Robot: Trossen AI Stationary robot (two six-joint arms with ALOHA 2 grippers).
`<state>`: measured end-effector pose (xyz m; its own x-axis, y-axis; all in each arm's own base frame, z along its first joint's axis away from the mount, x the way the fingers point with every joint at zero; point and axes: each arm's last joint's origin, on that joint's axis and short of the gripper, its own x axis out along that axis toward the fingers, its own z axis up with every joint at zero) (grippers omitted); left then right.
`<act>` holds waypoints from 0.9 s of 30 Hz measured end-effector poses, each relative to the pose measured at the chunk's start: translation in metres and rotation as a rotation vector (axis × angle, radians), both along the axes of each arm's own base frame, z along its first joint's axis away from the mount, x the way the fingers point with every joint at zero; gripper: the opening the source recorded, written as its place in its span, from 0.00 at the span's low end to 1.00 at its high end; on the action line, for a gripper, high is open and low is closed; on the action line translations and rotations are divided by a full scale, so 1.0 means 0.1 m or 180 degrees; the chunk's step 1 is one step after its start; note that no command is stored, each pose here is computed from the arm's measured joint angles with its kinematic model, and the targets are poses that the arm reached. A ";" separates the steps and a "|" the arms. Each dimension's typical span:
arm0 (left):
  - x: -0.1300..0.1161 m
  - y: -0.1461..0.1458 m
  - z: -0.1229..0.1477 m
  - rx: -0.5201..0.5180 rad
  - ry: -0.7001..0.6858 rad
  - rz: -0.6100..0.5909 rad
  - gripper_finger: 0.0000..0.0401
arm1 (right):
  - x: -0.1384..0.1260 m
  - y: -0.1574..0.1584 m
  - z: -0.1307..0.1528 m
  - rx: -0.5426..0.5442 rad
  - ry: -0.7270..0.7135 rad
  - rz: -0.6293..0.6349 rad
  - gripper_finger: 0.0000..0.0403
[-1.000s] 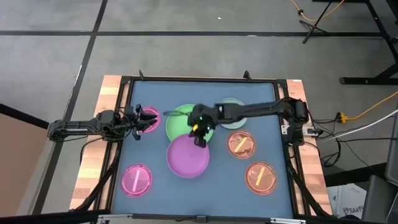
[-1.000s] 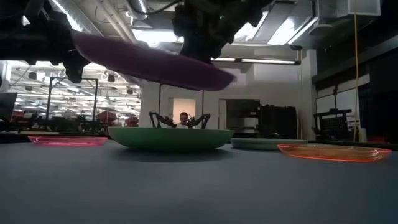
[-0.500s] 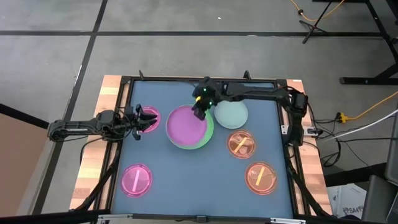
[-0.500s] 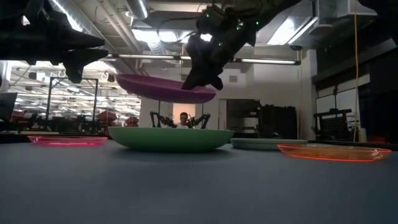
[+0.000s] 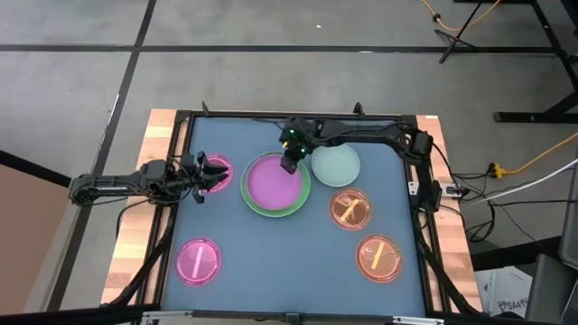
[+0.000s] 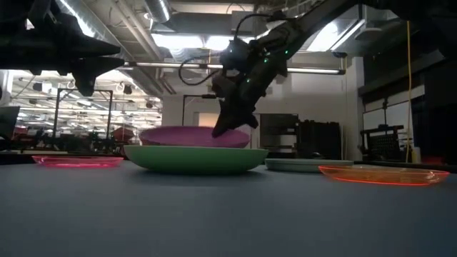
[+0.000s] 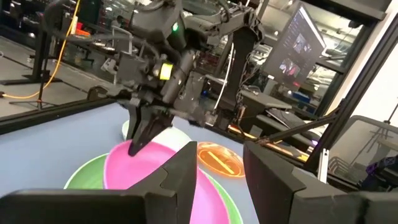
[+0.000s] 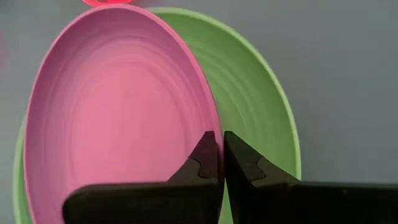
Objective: Stack plastic plates
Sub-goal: Stack the pink plate on the green plate
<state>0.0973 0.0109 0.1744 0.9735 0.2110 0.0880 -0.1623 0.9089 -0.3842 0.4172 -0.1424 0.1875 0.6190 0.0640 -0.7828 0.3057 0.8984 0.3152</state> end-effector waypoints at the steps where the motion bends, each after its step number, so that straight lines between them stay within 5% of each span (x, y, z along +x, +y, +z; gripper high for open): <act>1: 0.00 0.00 0.00 0.0000 0.0006 0.0000 0.31 | 0.00 0.00 -0.03 0.0009 0.0027 -0.0001 0.00; 27: 0.00 0.00 0.00 0.0000 0.0014 0.0001 0.31 | -0.01 -0.01 -0.18 -0.0048 0.0291 -0.0097 0.00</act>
<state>0.0973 0.0109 0.1740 0.9738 0.2114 0.0839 -0.1642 0.9088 -0.3835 0.4162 -0.1437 0.1693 0.5464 0.0340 -0.8368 0.3598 0.8927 0.2712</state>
